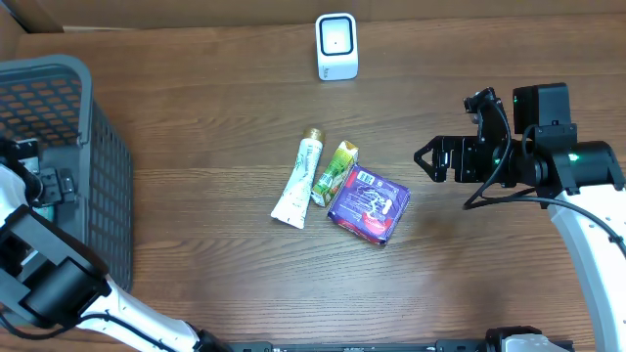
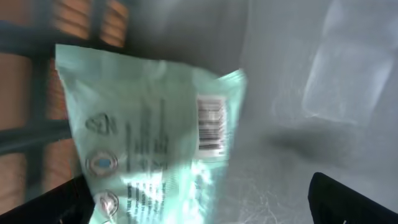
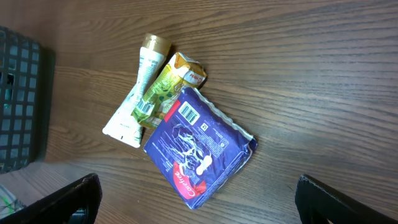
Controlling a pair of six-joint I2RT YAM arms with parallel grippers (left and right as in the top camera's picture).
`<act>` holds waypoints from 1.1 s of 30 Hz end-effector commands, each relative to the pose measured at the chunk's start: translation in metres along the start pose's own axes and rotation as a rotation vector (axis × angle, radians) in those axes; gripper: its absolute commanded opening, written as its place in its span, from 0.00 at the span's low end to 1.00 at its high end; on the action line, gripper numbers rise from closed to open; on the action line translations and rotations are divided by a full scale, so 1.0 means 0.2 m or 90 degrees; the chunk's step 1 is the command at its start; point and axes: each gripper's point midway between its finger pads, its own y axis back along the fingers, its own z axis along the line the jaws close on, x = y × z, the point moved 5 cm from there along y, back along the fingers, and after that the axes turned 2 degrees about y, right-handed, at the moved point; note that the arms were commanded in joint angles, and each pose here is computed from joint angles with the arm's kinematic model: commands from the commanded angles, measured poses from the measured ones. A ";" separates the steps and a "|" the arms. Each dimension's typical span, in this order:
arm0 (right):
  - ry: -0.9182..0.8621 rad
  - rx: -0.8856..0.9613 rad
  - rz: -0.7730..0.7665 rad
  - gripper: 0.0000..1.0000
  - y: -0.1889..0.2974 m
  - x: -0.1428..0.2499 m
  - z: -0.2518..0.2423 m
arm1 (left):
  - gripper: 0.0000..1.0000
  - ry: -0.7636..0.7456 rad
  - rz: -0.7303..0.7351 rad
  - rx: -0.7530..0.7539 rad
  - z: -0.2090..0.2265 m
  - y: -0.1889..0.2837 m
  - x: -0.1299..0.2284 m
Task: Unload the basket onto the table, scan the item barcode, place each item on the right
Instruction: 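Reach the left gripper into the basket and grasp the mint-green wrapper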
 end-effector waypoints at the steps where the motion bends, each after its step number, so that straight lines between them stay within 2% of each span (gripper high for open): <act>1: 0.013 0.002 -0.016 1.00 0.03 -0.03 0.02 | 0.94 0.001 0.034 0.018 -0.04 -0.08 0.05; 4: 0.013 0.002 -0.016 1.00 0.03 -0.03 0.02 | 0.82 0.020 0.044 0.022 -0.05 -0.08 0.06; 8: 0.013 0.002 -0.016 1.00 0.03 -0.03 0.02 | 0.70 0.044 0.058 0.039 -0.07 -0.08 0.08; 15: 0.013 0.002 -0.016 1.00 0.03 -0.03 0.02 | 0.59 0.060 0.067 0.098 -0.14 -0.08 0.11; 20: 0.013 0.002 -0.016 1.00 0.03 -0.03 0.02 | 0.04 0.064 0.055 0.147 -0.19 -0.07 0.10; 27: 0.013 0.002 -0.016 1.00 0.03 -0.03 0.02 | 0.04 0.168 0.065 0.148 -0.17 -0.01 0.08; 30: 0.013 0.002 -0.016 1.00 0.03 -0.03 0.02 | 0.04 0.196 0.053 0.159 -0.13 0.12 -0.01; 33: 0.013 0.002 -0.016 1.00 0.03 -0.03 0.02 | 0.04 0.208 -0.005 0.212 -0.10 0.36 -0.17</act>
